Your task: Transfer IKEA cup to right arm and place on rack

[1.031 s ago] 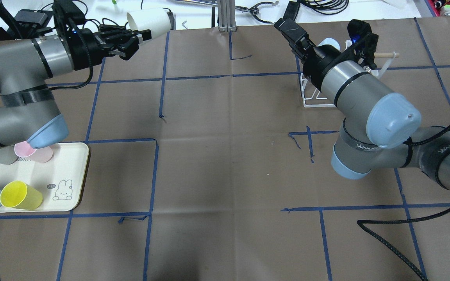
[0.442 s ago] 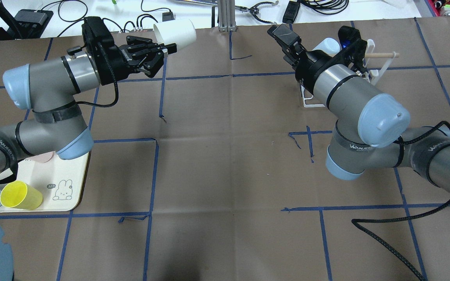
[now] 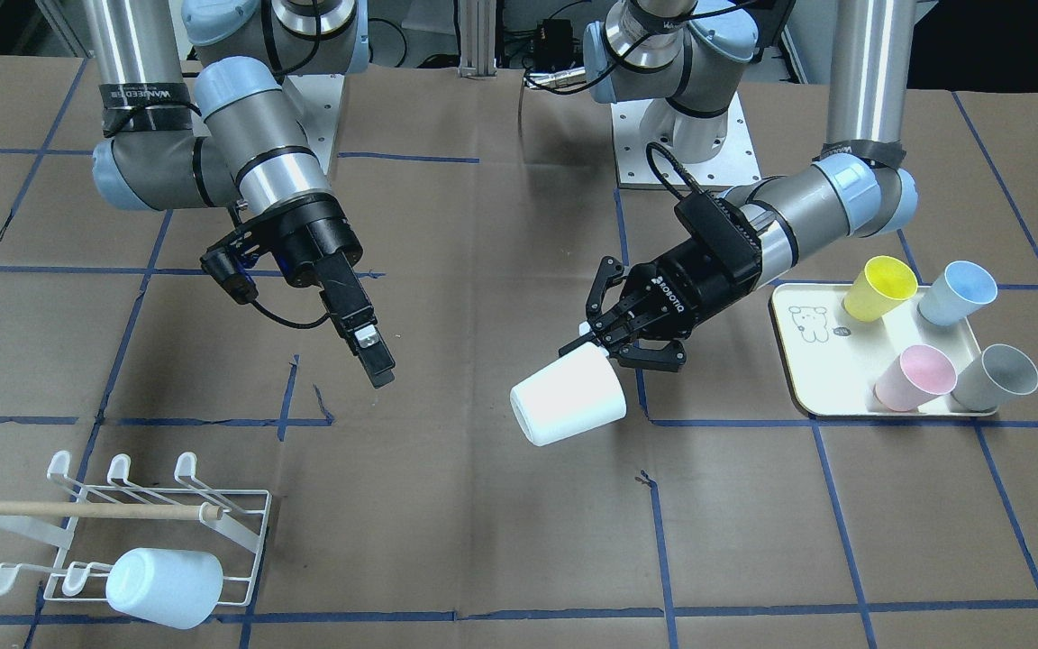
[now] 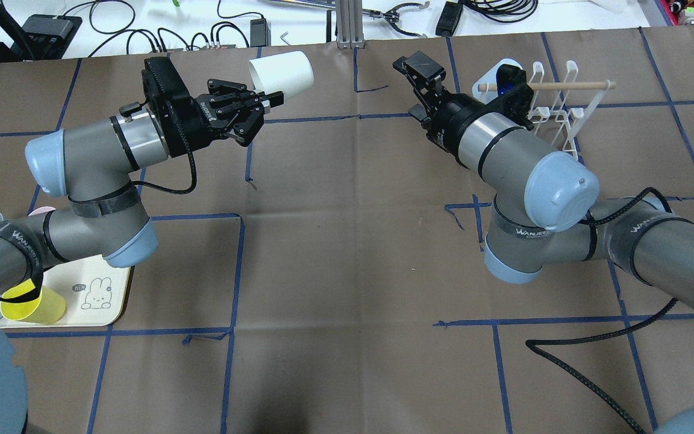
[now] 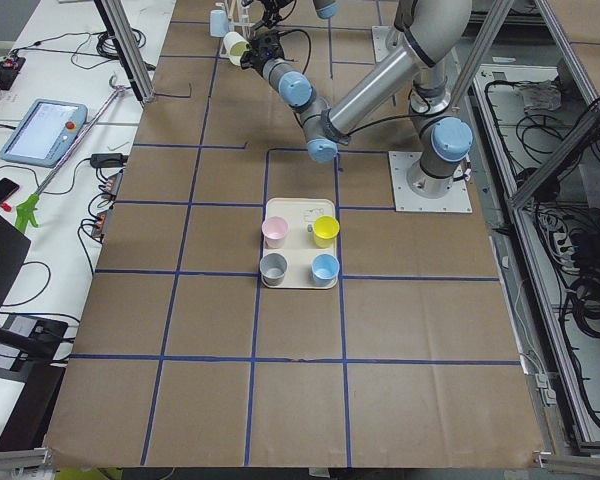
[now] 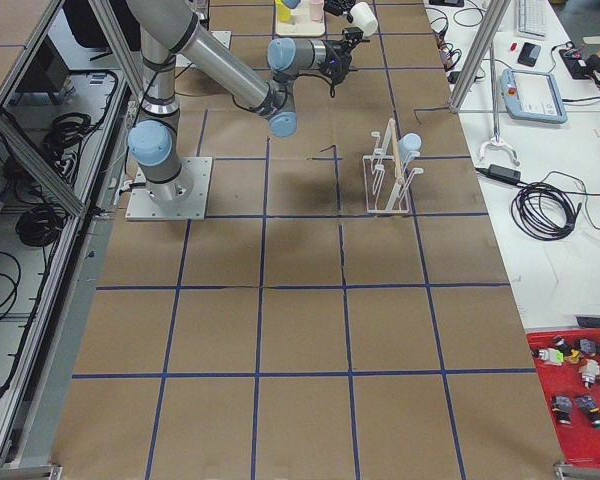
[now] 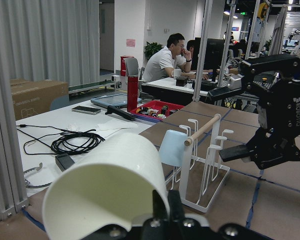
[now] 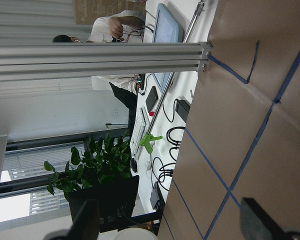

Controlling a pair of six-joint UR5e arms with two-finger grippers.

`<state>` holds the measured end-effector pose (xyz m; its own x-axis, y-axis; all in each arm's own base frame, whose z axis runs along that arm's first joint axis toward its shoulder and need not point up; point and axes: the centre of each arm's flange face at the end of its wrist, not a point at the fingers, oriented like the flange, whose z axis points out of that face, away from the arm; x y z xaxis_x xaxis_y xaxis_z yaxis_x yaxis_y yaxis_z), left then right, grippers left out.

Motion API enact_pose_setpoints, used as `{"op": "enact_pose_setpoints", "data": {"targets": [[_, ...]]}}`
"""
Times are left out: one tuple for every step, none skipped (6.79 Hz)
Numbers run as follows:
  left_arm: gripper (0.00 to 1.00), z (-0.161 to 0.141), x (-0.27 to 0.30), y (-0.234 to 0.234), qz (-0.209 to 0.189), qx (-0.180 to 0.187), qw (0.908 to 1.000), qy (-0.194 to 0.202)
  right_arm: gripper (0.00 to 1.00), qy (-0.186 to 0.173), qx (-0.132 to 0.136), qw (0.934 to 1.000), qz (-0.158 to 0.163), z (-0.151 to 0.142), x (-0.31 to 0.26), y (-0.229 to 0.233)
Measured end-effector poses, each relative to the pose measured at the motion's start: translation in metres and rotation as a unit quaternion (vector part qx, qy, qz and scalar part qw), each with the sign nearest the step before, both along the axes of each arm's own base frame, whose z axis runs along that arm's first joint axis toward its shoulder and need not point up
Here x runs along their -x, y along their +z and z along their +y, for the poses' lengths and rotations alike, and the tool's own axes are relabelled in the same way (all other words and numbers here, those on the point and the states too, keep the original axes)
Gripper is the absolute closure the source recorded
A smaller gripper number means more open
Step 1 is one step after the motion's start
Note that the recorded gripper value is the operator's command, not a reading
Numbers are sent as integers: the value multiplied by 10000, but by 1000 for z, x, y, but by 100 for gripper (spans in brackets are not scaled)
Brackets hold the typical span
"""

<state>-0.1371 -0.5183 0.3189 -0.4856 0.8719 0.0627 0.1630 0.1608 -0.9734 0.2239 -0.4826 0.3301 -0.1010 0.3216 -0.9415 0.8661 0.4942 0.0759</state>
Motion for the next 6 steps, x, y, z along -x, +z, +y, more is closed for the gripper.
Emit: {"op": "enact_pose_setpoints", "data": {"targets": [[94, 2, 6, 0, -3, -16, 10000, -39, 0, 14, -144, 9996, -238, -2, -12, -1], [94, 2, 8, 0, -1, -24, 10000, -56, 0, 118, -189, 9992, -342, -9, -28, -4], [93, 2, 9, 0, 2, -28, 10000, -61, 0, 239, -190, 9988, -380, -17, -43, -8], [93, 2, 9, 0, 4, -34, 10000, -61, 0, 310, -181, 9986, -389, -22, -52, -11], [93, 2, 10, 0, 7, -42, 10000, -61, 0, 362, -180, 9984, -393, -24, -58, -12], [92, 2, 10, 0, 10, -48, 10000, -61, 0, 421, -175, 9982, -395, -21, -65, -11]]}}
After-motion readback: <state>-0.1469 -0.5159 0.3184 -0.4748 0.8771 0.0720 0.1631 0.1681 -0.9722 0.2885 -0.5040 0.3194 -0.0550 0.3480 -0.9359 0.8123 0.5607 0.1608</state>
